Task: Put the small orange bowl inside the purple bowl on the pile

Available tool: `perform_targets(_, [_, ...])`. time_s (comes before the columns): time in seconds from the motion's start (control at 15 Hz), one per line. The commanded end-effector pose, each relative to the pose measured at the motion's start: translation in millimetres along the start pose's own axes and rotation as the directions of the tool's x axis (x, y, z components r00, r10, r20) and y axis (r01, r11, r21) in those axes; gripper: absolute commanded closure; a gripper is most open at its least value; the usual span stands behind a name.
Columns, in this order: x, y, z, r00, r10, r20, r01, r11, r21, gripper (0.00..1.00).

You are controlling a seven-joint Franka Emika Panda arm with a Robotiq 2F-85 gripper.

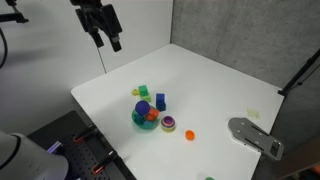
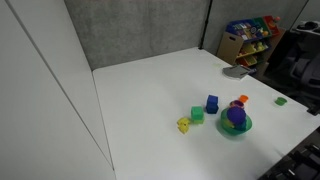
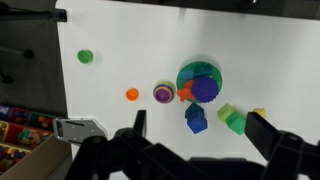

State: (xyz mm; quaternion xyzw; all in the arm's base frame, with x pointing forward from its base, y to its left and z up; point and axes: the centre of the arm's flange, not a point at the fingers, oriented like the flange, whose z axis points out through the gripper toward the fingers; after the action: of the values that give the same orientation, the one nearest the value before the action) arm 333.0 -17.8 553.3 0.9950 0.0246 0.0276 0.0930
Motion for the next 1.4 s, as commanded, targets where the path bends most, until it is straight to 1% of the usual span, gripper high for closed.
perform_targets(0.0, [44.9,21.3,14.7,0.999,0.037,-0.017,-0.037,0.999,0.034,0.0])
perform_targets(0.33, [88.4,56.4,61.1,0.995,0.099,-0.018,-0.098,0.994,0.05,0.0])
perform_targets(0.53, [109.1,82.1,93.4,0.989,0.147,-0.001,-0.147,0.988,0.055,0.0])
perform_targets(0.73, [126.2,112.8,134.1,0.98,0.199,0.029,-0.2,0.978,0.05,0.0])
perform_targets(1.07, [131.4,171.6,197.8,0.959,0.265,0.1,-0.27,0.962,0.039,0.0])
perform_targets(1.33, [119.9,215.3,240.4,0.953,0.256,0.16,-0.266,0.963,0.043,0.0])
